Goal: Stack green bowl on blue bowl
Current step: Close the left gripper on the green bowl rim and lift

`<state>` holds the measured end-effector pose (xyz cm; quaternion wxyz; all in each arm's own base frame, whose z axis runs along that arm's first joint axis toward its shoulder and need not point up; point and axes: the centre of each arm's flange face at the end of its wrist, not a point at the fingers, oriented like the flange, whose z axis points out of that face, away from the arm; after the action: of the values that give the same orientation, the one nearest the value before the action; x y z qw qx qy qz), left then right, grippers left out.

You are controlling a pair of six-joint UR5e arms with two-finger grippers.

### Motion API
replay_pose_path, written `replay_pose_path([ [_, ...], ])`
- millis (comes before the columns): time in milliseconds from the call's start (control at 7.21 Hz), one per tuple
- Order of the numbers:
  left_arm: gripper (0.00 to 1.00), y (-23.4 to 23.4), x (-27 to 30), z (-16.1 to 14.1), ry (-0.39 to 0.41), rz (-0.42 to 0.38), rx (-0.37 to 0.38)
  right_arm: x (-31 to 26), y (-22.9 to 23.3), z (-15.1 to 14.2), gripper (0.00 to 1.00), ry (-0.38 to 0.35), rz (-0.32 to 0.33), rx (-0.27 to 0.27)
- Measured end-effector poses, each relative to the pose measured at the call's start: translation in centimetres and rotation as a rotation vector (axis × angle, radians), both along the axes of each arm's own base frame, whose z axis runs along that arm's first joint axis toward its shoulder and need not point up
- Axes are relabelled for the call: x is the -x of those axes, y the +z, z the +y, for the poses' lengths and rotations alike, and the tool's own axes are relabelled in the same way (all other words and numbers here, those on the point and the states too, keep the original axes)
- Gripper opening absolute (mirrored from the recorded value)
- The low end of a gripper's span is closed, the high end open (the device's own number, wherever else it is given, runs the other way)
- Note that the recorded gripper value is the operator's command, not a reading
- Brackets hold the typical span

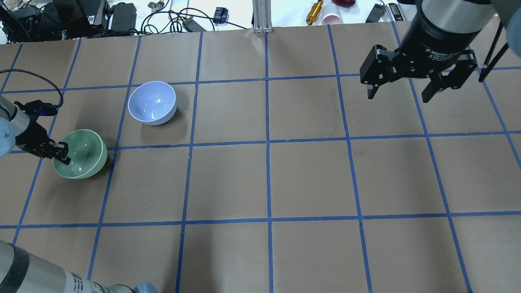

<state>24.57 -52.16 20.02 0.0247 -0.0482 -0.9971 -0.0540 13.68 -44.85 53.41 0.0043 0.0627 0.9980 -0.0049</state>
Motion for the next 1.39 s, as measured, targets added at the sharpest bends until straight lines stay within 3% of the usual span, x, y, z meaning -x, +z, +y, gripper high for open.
replay_pose_path([
  [1386, 0.00, 7.9, 1.0, -0.4, 0.053, 0.095, -0.015, 0.0, 0.0, 0.0, 1.00, 0.000, 0.000, 0.000],
])
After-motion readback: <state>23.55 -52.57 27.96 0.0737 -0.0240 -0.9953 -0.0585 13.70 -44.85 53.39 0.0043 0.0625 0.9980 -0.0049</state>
